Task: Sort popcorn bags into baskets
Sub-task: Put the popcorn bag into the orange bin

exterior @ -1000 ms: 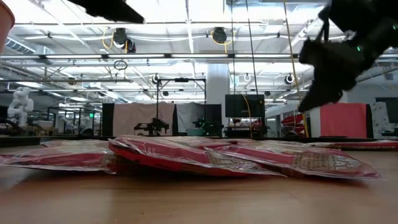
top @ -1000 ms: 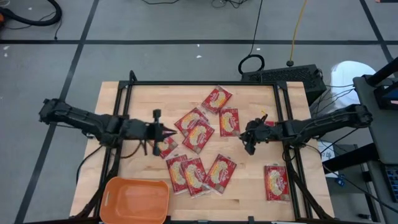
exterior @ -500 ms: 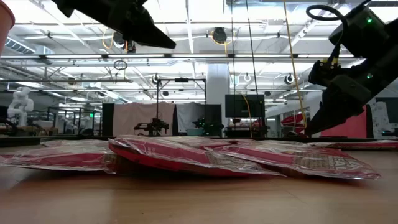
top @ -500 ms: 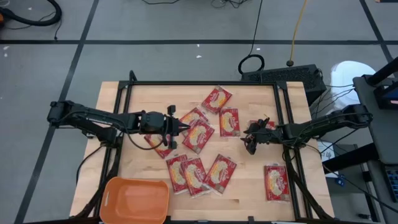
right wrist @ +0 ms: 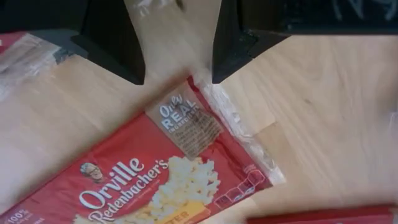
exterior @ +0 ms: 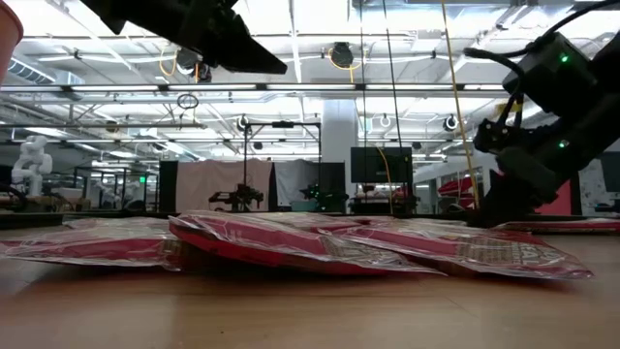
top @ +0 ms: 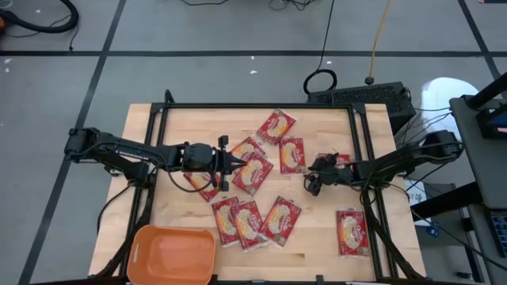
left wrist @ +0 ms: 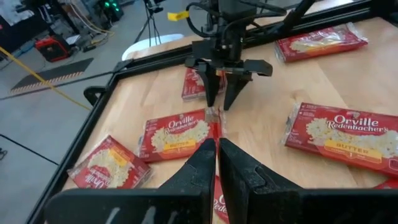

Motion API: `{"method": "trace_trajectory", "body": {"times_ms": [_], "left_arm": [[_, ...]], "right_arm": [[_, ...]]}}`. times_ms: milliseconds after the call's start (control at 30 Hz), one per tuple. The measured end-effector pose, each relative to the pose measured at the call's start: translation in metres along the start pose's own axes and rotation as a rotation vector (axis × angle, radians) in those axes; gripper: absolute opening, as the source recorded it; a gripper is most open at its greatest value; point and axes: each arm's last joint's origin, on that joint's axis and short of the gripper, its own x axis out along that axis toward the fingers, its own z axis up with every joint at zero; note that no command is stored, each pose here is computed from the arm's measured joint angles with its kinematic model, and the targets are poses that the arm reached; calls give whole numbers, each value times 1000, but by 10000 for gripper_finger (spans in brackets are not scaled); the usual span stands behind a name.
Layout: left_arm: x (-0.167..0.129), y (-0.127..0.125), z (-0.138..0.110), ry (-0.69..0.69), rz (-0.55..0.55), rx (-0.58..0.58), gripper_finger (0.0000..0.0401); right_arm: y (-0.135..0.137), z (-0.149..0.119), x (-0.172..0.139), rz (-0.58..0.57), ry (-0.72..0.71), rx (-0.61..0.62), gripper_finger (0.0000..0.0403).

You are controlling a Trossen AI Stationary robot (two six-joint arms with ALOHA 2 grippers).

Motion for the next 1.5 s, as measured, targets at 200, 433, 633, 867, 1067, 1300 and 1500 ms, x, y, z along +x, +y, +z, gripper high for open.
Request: {"method": "trace_trajectory", "body": {"times_ms": [200, 433, 633, 867, 1067, 1300, 1500], "left_arm": [[0, 1, 2, -23, 6, -2, 26], [0, 2, 6, -64, 17, -10, 26], [0, 2, 6, -64, 16, -15, 26], [0, 2, 6, -62, 15, -52, 26], [0, 2, 6, -62, 14, -62, 26], [1, 1, 5, -58, 13, -78, 26], [8, -1, 2, -54, 12, -110, 26]], "right_arm": [[5, 3, 7, 31, -51, 24, 180], [2, 1, 16, -20, -50, 92, 133], [2, 2, 18, -55, -105, 97, 24], [6, 14, 15, -47, -234, 32, 3], [18, 30, 5, 33, -374, -67, 1], [46, 40, -6, 342, -365, -290, 0], [65, 33, -11, 547, -238, -376, 0]]}}
